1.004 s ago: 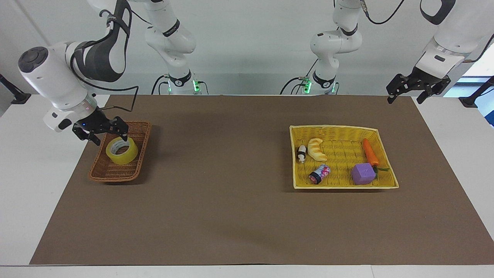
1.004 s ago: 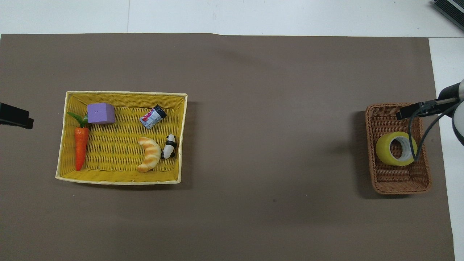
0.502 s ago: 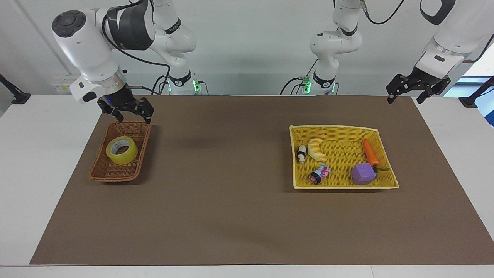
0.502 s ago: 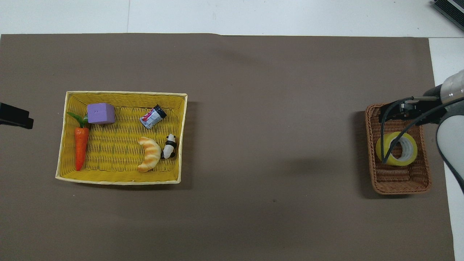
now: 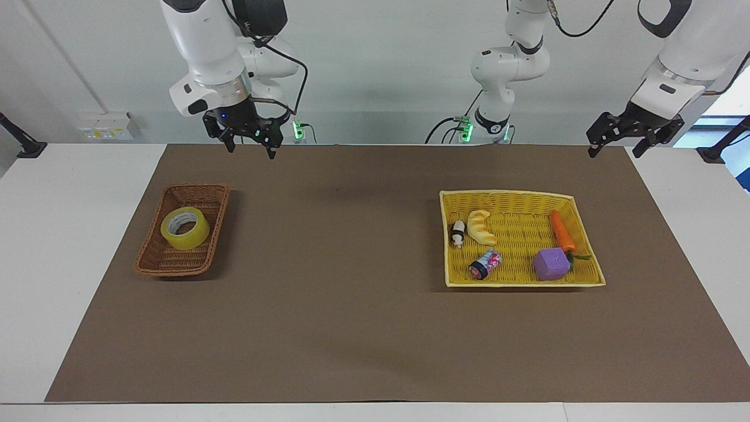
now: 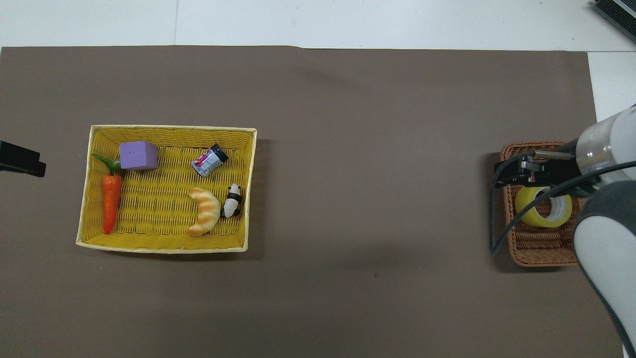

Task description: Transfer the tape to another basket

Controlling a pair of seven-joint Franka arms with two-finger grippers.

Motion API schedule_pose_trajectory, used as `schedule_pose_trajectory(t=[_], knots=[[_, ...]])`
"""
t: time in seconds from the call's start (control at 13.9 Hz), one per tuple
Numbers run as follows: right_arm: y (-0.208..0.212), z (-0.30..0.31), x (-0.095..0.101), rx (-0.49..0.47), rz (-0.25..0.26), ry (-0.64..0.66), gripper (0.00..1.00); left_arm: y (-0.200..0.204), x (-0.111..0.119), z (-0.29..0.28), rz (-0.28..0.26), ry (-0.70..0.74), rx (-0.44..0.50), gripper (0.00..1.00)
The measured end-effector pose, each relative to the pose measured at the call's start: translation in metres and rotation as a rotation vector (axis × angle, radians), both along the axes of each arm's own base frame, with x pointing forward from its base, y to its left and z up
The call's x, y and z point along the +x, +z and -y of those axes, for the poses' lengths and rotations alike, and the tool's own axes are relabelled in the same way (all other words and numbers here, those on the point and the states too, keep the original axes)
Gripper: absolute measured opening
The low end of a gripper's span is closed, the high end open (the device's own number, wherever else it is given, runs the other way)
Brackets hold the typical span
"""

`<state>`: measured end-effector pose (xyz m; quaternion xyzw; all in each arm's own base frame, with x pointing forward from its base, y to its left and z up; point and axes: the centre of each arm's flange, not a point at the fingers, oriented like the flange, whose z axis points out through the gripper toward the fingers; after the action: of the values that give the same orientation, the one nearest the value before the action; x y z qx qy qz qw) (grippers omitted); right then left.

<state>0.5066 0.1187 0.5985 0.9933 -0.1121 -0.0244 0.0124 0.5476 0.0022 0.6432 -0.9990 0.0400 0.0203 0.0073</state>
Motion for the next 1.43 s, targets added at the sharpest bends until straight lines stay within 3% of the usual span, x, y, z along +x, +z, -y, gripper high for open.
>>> schedule_pose_trajectory(t=[0.14,0.36,0.5,0.72,1.43], knots=[[0.018,-0.011,-0.005,-0.013,0.044,0.001,1.00,0.000,0.000,0.000,0.000,0.000,0.000,1.00],[0.067,0.044,-0.001,-0.005,0.098,-0.014,1.00,0.000,0.000,0.000,0.000,0.000,0.000,1.00],[0.090,0.094,-0.003,-0.005,0.097,-0.040,1.00,0.000,0.000,0.000,0.000,0.000,0.000,1.00],[0.086,0.133,-0.002,0.016,0.076,-0.095,1.00,0.000,0.000,0.000,-0.001,0.000,0.000,1.00],[0.076,0.134,0.000,0.027,0.054,-0.074,1.00,0.000,0.000,0.000,-0.002,0.000,0.000,1.00]])
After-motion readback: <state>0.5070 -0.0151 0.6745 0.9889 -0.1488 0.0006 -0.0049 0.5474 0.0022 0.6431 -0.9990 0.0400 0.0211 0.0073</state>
